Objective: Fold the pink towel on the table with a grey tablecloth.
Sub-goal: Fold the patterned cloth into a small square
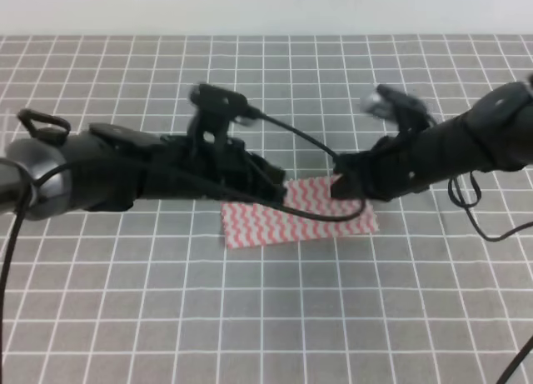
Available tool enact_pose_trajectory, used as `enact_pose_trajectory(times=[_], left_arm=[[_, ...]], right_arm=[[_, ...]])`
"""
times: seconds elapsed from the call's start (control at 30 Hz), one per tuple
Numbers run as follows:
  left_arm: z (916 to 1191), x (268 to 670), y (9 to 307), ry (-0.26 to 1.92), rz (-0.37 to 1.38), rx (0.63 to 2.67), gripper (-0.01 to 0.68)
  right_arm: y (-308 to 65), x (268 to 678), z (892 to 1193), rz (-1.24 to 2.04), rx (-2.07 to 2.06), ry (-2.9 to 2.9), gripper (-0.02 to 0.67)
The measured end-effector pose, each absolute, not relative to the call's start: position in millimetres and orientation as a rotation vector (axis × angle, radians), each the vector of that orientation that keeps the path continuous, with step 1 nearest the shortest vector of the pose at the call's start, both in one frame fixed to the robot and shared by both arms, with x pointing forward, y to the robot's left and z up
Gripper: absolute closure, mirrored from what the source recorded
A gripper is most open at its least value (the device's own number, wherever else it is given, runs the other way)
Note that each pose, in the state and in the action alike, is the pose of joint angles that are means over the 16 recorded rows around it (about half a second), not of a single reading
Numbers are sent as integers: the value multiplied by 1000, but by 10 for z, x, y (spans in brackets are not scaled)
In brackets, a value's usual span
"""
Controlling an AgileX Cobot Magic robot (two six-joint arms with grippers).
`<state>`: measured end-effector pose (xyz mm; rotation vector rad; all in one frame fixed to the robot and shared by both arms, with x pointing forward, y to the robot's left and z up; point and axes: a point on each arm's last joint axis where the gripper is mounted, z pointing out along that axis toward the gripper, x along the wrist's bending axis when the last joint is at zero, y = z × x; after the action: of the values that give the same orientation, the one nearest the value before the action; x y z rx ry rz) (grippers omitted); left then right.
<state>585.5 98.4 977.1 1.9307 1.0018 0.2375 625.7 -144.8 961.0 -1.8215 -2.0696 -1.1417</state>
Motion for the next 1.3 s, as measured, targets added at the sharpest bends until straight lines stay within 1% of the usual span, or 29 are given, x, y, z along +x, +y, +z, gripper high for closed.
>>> enact_pose_trajectory(times=[0.17, 0.3, 0.47, 0.63, 0.97, 1.17, 1.3], left_arm=[[9625, 5786, 931, 987, 87, 1992, 666], [9481, 5766, 918, 1001, 18, 2038, 673], [9340, 5784, 922, 1029, 7, 2067, 674], [9278, 5807, 937, 1048, 31, 2081, 674], [9293, 5860, 956, 1065, 95, 2078, 675], [9427, 5869, 937, 1051, 94, 2047, 675], [9535, 5834, 903, 1028, 35, 2023, 675]], right_arm=[[-1390, 6194, 9568, -1063, -1806, -2108, 664], [-1378, 6186, 9487, -1015, -1819, -2129, 664], [-1391, 6201, 9395, -983, -1840, -2134, 664], [-1415, 6217, 9321, -955, -1853, -2132, 664], [-1530, 6250, 9288, -933, -1879, -2108, 665], [-1583, 6245, 9367, -945, -1872, -2096, 665], [-1584, 6218, 9454, -955, -1849, -2092, 665]])
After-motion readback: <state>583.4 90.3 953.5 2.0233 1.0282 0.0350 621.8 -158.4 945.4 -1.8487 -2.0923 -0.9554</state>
